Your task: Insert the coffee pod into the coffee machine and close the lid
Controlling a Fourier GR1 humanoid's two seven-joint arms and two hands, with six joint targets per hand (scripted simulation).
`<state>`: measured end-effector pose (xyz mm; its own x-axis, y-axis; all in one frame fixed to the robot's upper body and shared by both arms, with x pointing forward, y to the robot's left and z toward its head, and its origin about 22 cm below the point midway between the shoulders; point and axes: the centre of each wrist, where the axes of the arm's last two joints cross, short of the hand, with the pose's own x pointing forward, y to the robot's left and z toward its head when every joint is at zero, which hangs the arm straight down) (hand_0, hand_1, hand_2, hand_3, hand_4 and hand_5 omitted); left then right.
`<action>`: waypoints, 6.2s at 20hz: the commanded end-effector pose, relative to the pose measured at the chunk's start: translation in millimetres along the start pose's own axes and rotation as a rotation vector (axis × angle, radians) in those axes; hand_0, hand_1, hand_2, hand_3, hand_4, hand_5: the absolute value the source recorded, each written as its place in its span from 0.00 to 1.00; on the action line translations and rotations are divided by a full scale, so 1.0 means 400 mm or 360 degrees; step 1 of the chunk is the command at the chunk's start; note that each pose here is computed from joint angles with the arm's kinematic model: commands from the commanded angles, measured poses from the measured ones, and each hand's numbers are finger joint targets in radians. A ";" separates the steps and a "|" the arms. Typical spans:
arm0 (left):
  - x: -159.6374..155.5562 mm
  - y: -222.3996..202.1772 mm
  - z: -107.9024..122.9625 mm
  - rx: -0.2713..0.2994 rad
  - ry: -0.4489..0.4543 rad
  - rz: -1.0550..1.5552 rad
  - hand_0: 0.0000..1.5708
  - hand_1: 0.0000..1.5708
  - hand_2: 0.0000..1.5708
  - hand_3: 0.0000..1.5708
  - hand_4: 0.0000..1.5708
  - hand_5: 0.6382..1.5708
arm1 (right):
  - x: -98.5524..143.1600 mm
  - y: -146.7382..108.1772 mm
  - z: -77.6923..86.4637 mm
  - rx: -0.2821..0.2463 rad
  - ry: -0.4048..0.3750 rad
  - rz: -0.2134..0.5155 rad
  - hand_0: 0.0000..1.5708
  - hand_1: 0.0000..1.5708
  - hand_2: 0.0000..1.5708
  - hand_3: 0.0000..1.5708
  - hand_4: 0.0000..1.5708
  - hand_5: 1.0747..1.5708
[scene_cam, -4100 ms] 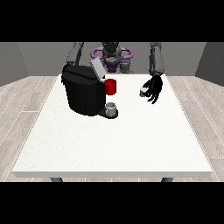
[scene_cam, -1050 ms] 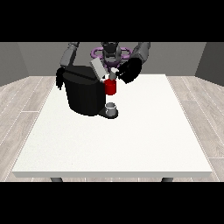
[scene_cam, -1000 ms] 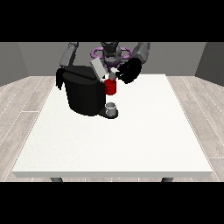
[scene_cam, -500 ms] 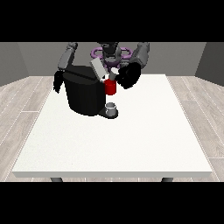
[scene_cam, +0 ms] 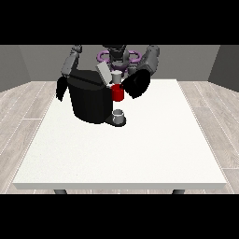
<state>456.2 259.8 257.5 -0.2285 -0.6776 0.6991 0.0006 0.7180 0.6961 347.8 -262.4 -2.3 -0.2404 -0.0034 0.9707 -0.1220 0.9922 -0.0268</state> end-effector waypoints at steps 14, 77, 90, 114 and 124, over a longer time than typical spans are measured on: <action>-0.153 -0.271 0.075 -0.0267 -0.0125 0.0519 0.00 0.00 0.00 0.00 0.00 1.00 | -0.132 -0.096 0.181 -0.0201 0.0229 -0.0108 0.00 0.00 0.00 0.00 0.16 1.00; -0.519 -0.504 0.676 -0.0194 -0.0048 0.1235 0.00 0.00 0.00 0.00 0.22 1.00 | 0.140 0.116 -0.105 -0.0213 -0.0088 0.0328 0.00 0.00 0.00 0.00 0.27 1.00; -0.507 -0.469 0.601 -0.0172 -0.0090 0.1217 0.00 0.00 0.00 0.00 0.23 1.00 | 0.147 0.185 -0.156 -0.0108 -0.0167 0.0334 0.00 0.00 0.00 0.00 0.27 1.00; -0.528 -0.446 0.563 -0.0269 -0.0045 0.1280 0.00 0.00 0.00 0.00 0.24 1.00 | 0.306 0.405 -0.276 0.0045 -0.0306 0.0602 0.00 0.00 0.00 0.00 0.22 1.00; -0.560 -0.526 0.610 -0.0232 0.0003 0.1307 0.00 0.00 0.00 0.00 0.22 1.00 | 0.197 0.472 -0.155 0.0381 -0.0240 0.0522 0.00 0.00 0.00 0.00 0.31 1.00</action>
<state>278.9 304.9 -70.4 -0.1353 0.0595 0.9890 0.3196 0.9474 -0.0133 388.5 -74.8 117.0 -0.4731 0.2828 0.8344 -0.1372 0.9119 -0.3868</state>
